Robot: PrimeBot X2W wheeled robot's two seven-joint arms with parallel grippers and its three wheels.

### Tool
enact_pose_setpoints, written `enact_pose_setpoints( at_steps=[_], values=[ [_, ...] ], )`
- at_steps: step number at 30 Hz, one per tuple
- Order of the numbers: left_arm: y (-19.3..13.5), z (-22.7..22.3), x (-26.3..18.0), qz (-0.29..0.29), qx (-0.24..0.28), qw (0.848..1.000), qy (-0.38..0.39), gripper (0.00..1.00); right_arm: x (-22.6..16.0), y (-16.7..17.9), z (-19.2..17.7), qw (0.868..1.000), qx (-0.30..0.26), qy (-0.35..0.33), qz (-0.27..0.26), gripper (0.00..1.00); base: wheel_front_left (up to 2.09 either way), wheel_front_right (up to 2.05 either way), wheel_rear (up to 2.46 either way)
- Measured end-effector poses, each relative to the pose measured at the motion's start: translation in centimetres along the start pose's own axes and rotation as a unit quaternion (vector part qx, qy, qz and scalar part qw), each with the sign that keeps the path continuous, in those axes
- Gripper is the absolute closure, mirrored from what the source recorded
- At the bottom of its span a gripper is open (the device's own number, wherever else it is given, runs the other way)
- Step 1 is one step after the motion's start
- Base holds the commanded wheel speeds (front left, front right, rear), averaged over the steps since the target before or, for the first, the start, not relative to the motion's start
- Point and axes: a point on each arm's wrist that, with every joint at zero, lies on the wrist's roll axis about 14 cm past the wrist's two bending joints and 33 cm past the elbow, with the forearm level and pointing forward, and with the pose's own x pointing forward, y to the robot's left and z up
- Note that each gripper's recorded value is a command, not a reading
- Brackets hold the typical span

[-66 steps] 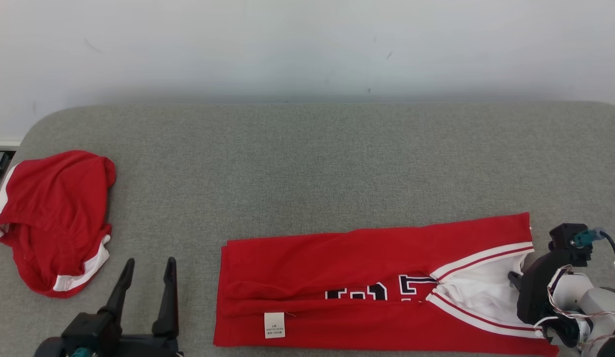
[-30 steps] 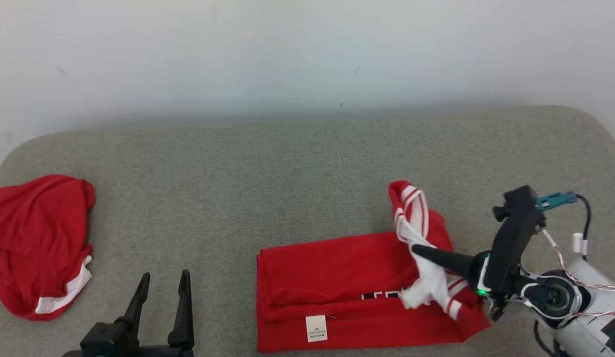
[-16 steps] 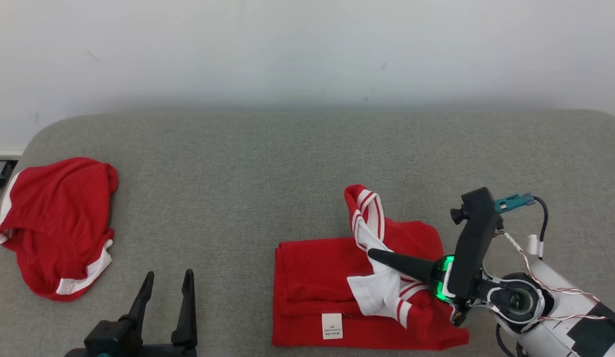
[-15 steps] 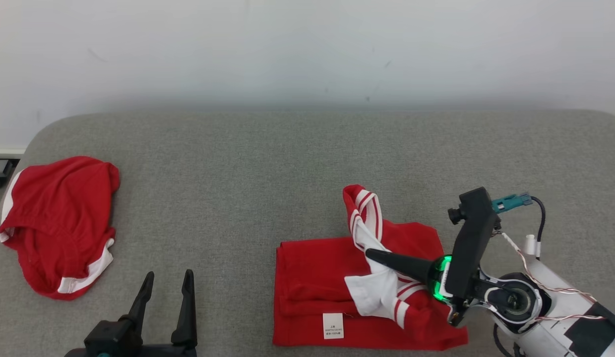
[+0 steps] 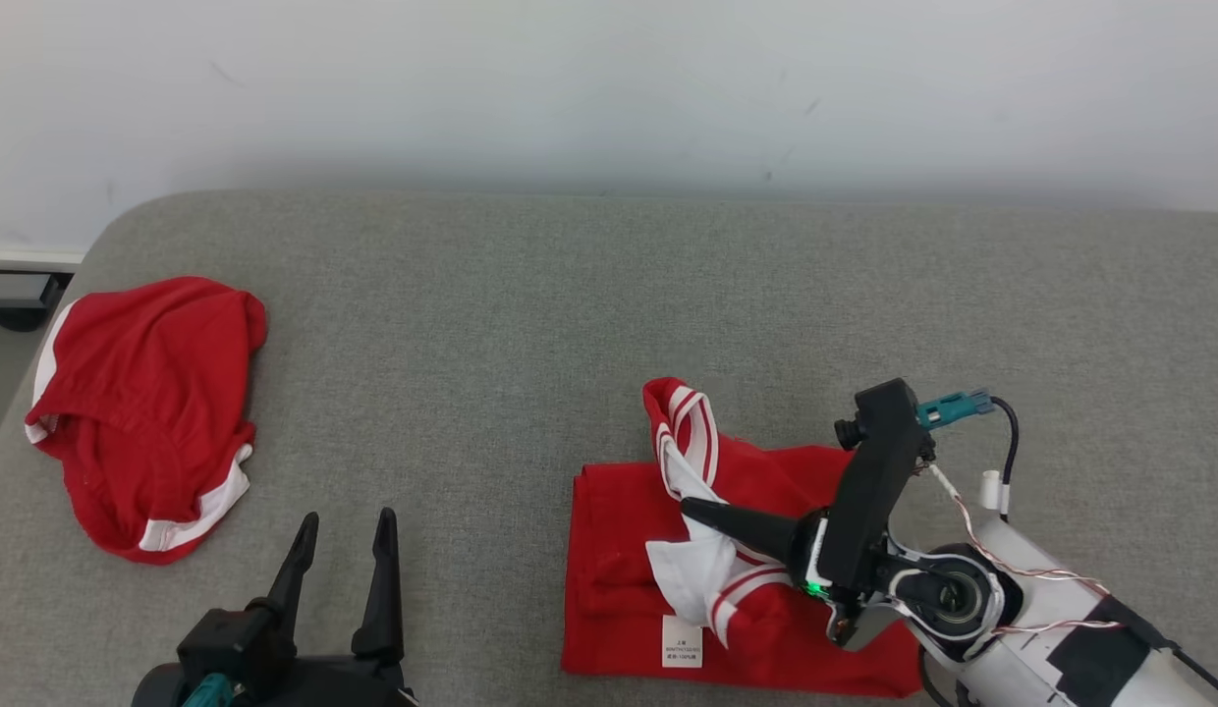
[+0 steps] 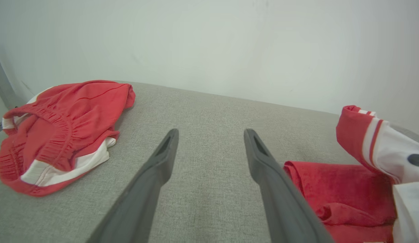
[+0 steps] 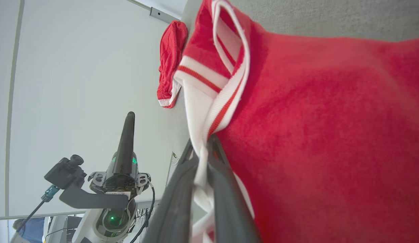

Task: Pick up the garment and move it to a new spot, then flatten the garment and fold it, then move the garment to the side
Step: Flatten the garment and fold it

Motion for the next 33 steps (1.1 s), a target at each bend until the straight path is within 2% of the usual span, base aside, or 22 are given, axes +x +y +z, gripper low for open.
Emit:
enact_pose_setpoints(
  at_steps=[11,12,13,14,20,23,26,29,33],
  values=[
    [0.7,-0.3,0.1,0.010,-0.002,1.000,0.006,0.00,1.7,-1.0,-1.1,1.000,0.014,0.010,-0.019,1.00,0.00,0.00,0.00],
    [0.7,-0.3,0.1,0.010,-0.002,1.000,0.006,0.00,1.8,-1.1,-1.1,1.000,0.016,0.011,-0.020,0.72,0.00,0.00,0.00],
    [0.7,-0.3,0.1,0.011,-0.002,1.000,0.006,0.00,1.8,-1.3,-1.1,1.000,0.017,0.009,-0.022,0.11,0.00,0.00,0.00],
    [0.7,-0.4,0.1,0.010,-0.002,1.000,0.007,0.00,1.8,-1.4,-1.1,1.000,0.019,0.006,-0.024,0.00,0.00,0.00,0.00],
    [0.7,-0.5,0.0,0.008,-0.001,1.000,0.008,0.00,1.2,-1.6,0.7,0.999,0.013,-0.029,-0.030,0.00,0.00,0.00,0.00],
    [0.7,-0.3,0.0,0.006,0.002,1.000,0.007,0.00,-0.1,-2.7,1.8,0.997,-0.023,-0.049,-0.059,0.00,0.00,0.00,0.00],
    [0.7,-0.2,0.0,0.005,0.006,1.000,0.005,0.00,-2.6,-5.9,2.5,0.986,-0.087,-0.050,-0.131,0.00,0.00,0.00,0.00],
    [0.6,0.0,0.1,0.002,0.014,1.000,0.001,0.00,-5.3,-8.4,3.5,0.969,-0.138,-0.056,-0.196,0.00,0.00,0.00,0.00],
    [0.2,-0.5,-0.3,-0.005,0.018,1.000,0.008,0.00,-7.3,-9.4,4.4,0.957,-0.156,-0.076,-0.233,0.00,0.00,0.00,0.00]
  ],
)
